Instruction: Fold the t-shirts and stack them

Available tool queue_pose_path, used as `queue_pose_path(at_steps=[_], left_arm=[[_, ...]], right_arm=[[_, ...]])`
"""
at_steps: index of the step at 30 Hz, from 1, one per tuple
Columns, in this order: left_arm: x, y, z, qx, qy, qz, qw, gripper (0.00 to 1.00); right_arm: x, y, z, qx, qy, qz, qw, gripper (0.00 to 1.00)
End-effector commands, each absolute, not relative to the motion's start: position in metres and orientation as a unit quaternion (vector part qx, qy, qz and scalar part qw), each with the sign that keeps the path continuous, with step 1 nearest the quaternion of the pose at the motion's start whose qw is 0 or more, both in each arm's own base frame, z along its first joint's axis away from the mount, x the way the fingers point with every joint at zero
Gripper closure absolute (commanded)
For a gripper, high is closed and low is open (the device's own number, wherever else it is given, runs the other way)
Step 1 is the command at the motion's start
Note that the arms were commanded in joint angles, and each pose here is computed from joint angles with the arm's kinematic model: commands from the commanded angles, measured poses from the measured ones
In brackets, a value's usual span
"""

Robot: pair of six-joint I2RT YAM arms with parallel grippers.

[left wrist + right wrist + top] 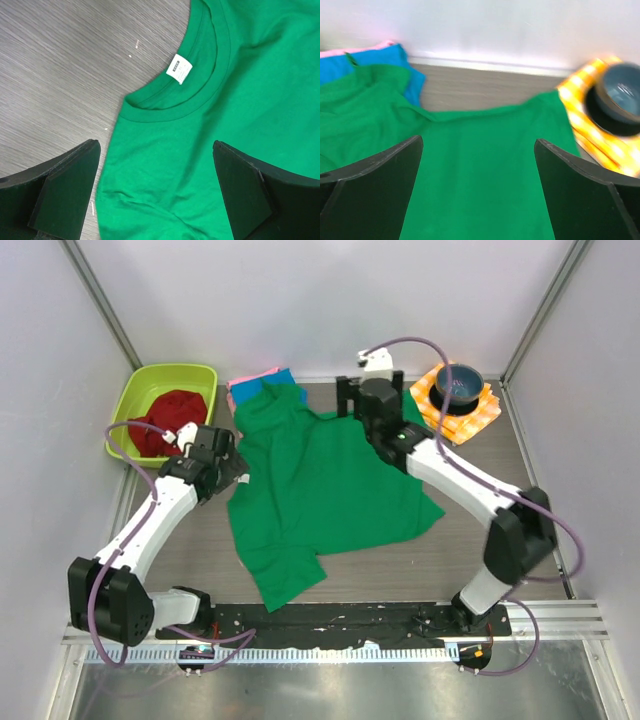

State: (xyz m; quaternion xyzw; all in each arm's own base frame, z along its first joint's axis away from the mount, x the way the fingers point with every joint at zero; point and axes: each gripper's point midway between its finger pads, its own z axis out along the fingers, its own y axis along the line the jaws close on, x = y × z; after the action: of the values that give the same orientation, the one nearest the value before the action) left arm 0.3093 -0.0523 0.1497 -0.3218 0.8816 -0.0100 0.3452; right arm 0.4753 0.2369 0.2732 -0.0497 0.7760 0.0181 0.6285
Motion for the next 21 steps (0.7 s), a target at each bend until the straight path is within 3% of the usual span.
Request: queue_pose_path(at_steps=[1, 11, 21], left_arm=[[0.312, -0.075, 0.141, -0.327, 0.883, -0.049, 0.333, 0.0], [0.291, -0.106, 0.1, -0.288, 0.909, -0.034, 0.3, 0.0], [0.294, -0.119, 0.119, -0.272, 0.907, -0.068, 0.316, 0.0]], right_arm=[[0.423, 0.161, 0.2, -0.013, 0.83, -0.093, 0.55, 0.0], [0.337, 0.077, 0.12, 0.152, 0.879, -0.05, 0.45, 0.01], [0.295, 0.024, 0.116, 0.254, 0.861, -0.088, 0.432, 0.0]])
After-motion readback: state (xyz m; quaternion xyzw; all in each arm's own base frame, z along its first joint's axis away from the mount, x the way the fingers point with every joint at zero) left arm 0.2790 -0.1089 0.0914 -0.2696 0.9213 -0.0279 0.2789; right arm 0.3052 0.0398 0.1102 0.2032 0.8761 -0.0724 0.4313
